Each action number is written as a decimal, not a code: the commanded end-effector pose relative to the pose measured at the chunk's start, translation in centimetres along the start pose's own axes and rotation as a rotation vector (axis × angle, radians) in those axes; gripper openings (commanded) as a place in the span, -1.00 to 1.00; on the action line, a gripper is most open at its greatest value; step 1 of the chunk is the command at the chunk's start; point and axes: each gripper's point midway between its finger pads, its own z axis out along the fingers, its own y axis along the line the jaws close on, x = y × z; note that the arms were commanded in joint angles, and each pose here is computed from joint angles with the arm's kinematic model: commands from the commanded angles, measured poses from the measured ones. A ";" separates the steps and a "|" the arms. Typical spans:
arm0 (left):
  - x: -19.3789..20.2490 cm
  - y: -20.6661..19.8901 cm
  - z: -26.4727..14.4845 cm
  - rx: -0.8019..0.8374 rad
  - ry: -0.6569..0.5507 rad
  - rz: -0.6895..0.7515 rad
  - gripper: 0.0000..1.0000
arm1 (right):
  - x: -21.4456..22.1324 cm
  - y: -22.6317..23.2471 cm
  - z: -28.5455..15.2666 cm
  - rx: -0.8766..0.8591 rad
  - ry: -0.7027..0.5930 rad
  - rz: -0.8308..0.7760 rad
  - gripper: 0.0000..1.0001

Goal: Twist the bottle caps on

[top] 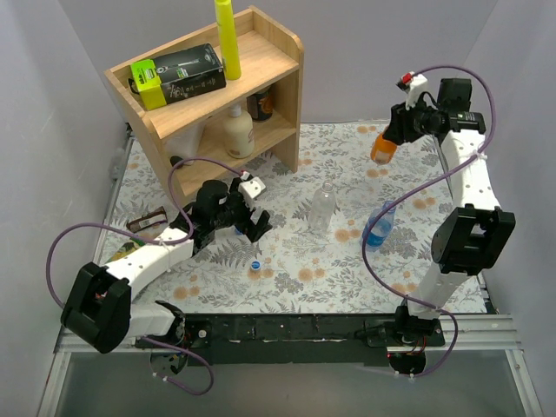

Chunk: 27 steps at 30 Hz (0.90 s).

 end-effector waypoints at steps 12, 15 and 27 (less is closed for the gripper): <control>-0.8 0.1 0.7 0.043 0.005 -0.022 0.96 | 9.2 -8.1 1.7 0.124 0.033 -0.032 -0.69; -0.1 0.0 0.7 0.046 0.036 -0.034 0.96 | 9.9 -7.4 2.4 0.097 0.000 -0.048 -0.60; 0.3 -0.1 0.5 0.053 0.070 -0.041 0.96 | 12.5 -5.9 3.3 0.049 0.004 -0.036 -0.42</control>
